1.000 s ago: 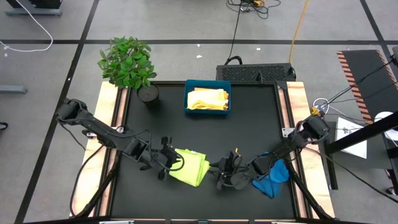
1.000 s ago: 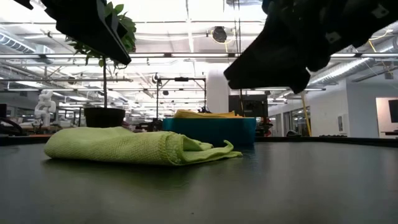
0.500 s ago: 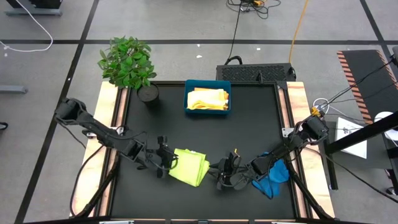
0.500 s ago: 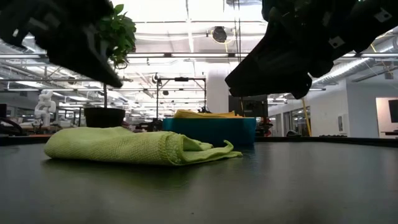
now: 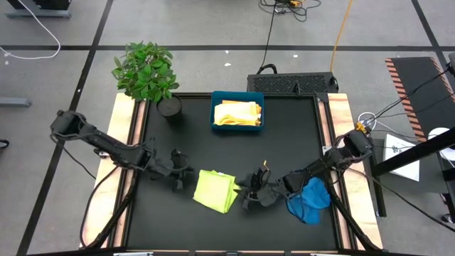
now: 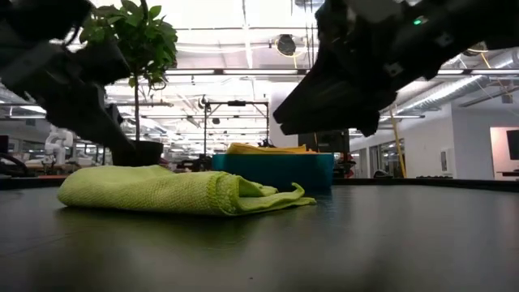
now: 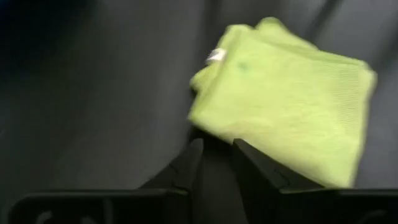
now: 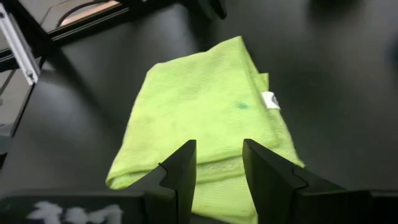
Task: Fold microfiber towels
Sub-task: Fold the green microfiber towel
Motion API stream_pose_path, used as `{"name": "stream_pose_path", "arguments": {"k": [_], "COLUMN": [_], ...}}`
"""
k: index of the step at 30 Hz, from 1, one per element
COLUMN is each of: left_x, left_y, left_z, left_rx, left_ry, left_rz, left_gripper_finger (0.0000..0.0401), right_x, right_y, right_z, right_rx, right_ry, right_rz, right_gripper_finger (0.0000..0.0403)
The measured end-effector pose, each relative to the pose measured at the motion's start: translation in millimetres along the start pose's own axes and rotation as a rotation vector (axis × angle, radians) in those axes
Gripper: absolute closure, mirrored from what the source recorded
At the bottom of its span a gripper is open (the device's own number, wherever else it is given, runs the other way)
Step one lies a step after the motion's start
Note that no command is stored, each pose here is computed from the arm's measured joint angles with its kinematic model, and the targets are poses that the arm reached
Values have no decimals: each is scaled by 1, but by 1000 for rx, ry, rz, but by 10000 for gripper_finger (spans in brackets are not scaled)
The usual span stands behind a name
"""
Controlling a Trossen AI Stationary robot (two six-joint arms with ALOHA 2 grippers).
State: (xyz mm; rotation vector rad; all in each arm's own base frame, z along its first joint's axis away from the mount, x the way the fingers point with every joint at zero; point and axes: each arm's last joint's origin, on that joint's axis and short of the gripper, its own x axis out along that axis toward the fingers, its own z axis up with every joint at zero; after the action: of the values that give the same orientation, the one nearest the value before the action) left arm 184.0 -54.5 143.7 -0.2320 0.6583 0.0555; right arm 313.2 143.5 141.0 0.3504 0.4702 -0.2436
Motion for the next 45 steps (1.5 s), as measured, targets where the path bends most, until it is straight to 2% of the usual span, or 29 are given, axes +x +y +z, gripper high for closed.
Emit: {"name": "stream_pose_path", "arguments": {"k": [6,13,19,25,37,45], "left_x": [7,20,33,42,42,42], "left_y": [17,24,31,30,29,26], "left_z": [-3,1,-3,-1,-1,6], "left_rx": [-92,-144,-169,-163,-146,-147], "left_ry": [20,19,46,15,22,-44], "left_rz": [49,-22,-25,-86,-129,-157], "left_gripper_finger": [241,194,190,189,189,189], "right_x": [6,7,7,7,7,6], "right_y": [-8,-9,-9,-9,-10,-13], "right_z": [6,7,7,7,7,3], "right_rx": [3,-3,-3,-3,-4,-4], "right_ry": [8,6,6,6,7,16], "right_rz": [0,-5,-5,-5,-7,-16], "right_gripper_finger": [278,278,278,278,278,278]}}
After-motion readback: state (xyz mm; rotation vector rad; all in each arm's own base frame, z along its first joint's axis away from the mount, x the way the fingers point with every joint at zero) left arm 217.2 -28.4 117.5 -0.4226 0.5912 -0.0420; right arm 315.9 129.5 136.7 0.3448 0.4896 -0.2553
